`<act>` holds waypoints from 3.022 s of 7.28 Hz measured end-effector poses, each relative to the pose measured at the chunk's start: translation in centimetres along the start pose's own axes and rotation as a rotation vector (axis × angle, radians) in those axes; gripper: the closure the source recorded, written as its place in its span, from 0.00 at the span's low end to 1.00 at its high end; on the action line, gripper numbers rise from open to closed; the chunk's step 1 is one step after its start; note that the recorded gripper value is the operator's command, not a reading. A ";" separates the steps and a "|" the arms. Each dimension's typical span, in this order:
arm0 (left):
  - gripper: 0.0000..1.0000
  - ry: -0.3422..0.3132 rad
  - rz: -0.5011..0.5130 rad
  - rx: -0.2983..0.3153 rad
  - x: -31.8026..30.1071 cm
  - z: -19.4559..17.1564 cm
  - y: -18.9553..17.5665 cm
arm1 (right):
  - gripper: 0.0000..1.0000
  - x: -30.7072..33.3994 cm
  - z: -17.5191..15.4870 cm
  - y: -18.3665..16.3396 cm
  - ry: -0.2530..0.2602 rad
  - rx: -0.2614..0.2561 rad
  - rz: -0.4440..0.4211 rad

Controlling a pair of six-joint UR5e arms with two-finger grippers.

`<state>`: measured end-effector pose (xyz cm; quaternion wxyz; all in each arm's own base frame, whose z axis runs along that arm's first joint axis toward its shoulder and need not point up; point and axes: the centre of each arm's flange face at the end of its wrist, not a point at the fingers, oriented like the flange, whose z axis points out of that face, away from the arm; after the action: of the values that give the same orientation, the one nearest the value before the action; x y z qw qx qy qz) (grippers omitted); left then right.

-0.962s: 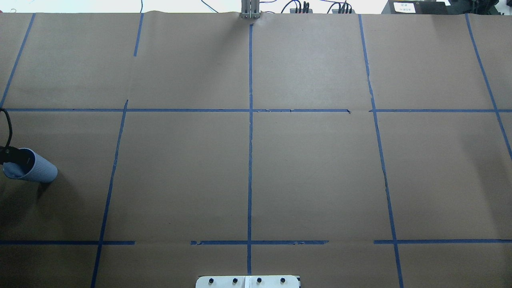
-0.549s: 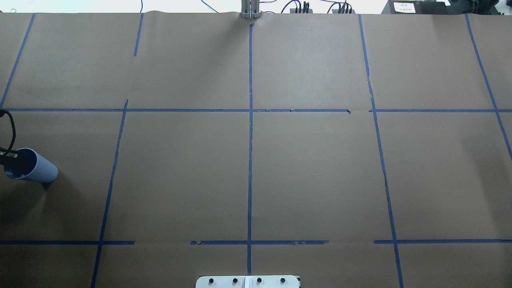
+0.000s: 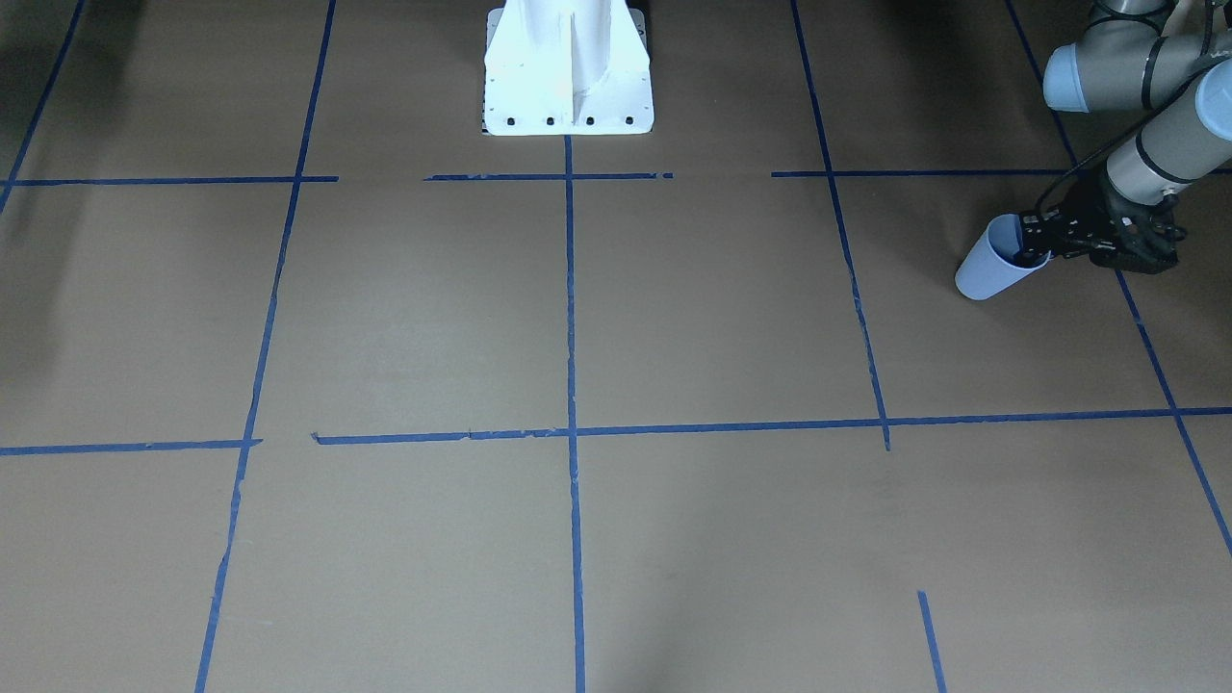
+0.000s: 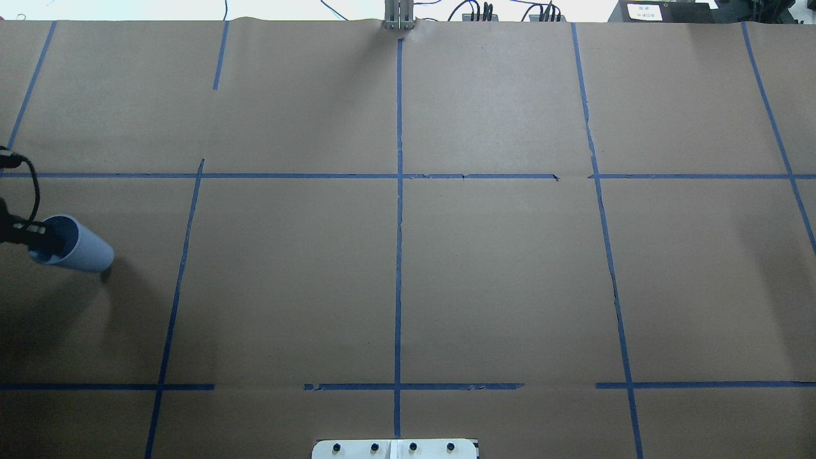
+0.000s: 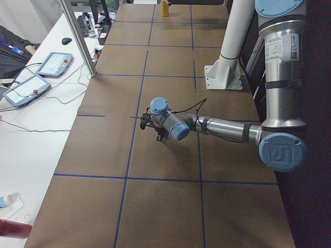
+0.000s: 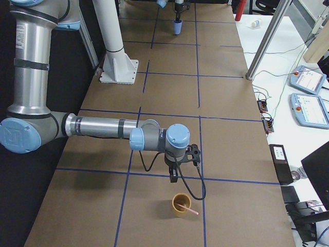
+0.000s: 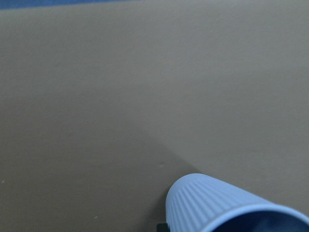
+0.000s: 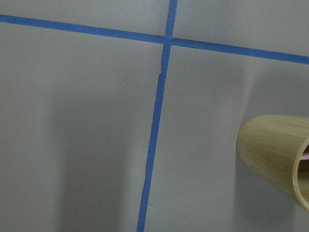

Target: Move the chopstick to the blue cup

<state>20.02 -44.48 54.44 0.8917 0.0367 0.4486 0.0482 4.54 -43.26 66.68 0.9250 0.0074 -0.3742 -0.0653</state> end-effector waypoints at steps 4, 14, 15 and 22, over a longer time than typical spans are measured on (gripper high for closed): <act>0.97 0.029 -0.118 0.017 23.4 -1.7 -10.1 | 0.00 0.0 0.0 0.0 0.000 -0.001 0.002; 0.85 -0.031 -0.220 0.014 52.7 8.0 -5.2 | 0.00 0.0 0.0 0.0 -0.001 -0.001 0.003; 0.78 -0.033 -0.219 0.012 52.7 8.2 -5.1 | 0.00 0.0 0.0 0.0 0.000 -0.001 0.003; 0.00 -0.040 -0.203 0.036 50.9 3.3 -6.2 | 0.00 -0.1 -0.1 -0.4 -0.001 0.002 0.000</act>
<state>53.25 -44.68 15.18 0.8999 0.0078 0.4329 -0.0512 4.48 -43.61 66.54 0.9248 0.0081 -0.3747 -0.0651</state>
